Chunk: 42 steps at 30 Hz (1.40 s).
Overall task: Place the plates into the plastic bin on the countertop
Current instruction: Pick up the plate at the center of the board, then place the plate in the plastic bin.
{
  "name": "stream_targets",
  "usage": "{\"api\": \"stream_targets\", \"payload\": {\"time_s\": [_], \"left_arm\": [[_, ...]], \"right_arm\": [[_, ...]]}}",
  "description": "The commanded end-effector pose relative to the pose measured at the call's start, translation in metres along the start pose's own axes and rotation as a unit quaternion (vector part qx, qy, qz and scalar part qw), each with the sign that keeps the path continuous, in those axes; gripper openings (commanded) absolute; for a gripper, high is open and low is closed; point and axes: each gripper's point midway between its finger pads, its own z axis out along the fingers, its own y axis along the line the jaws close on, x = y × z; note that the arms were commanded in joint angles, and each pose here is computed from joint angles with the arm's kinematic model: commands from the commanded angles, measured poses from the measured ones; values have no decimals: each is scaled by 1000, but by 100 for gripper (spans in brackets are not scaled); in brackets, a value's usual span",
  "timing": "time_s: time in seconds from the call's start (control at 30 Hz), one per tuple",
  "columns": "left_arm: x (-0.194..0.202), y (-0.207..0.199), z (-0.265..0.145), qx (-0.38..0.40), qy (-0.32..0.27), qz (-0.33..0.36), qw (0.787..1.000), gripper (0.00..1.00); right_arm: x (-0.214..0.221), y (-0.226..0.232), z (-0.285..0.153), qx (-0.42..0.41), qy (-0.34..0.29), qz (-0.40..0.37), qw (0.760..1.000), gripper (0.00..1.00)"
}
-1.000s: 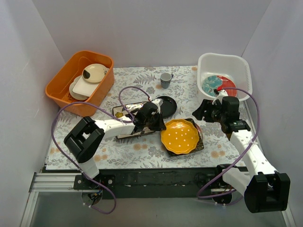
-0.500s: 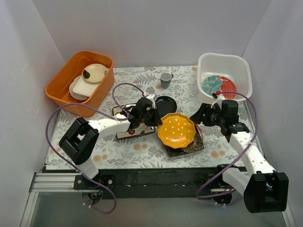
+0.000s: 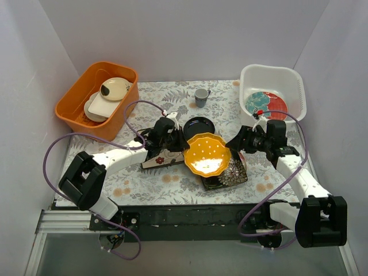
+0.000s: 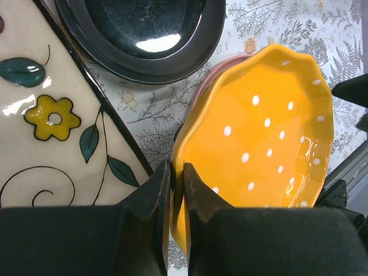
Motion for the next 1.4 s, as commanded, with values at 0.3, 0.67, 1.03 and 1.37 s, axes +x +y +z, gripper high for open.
{"api": "stream_targets", "payload": {"time_s": [0.3, 0.67, 1.03, 1.37], "left_arm": [[-52, -43, -43, 61, -84, -14, 995, 0], [-60, -52, -46, 76, -94, -13, 993, 0], [-67, -65, -50, 108, -107, -3, 988, 0], [-68, -75, -57, 135, -112, 0, 985, 0]], "right_arm": [[2, 26, 9, -103, 20, 5, 994, 70], [20, 26, 9, -119, 42, 21, 992, 69], [40, 26, 4, -128, 43, 50, 990, 67], [47, 34, 2, -157, 37, 70, 984, 62]]}}
